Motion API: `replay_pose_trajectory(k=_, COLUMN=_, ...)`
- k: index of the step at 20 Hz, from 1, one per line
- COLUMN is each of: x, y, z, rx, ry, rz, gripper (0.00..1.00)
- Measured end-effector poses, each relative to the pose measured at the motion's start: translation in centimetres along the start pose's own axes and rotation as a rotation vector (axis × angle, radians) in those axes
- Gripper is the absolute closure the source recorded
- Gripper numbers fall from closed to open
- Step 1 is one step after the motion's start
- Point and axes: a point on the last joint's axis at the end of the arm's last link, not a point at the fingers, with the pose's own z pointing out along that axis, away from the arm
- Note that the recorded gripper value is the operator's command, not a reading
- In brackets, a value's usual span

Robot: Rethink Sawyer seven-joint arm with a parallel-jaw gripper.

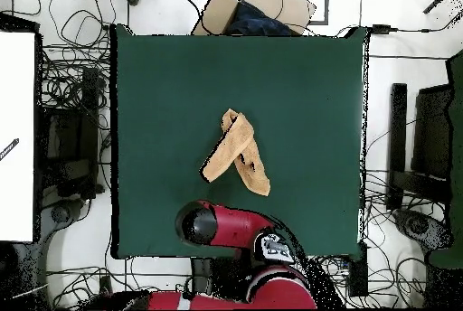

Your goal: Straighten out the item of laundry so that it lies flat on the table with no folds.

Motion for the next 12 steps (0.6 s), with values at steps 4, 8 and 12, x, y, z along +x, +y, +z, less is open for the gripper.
replay_pose_trajectory(k=4, x=0.0, y=-0.7, z=0.3, rx=-0.006, ry=-0.007, rz=0.006, gripper=0.0)
replay_pose_trajectory(k=8, x=-0.3, y=-1.3, z=0.2, rx=-0.006, ry=-0.02, rz=0.016, gripper=0.0)
replay_pose_trajectory(k=12, x=-0.6, y=-1.2, z=0.0, rx=-0.002, ry=-0.038, rz=0.014, gripper=0.0)
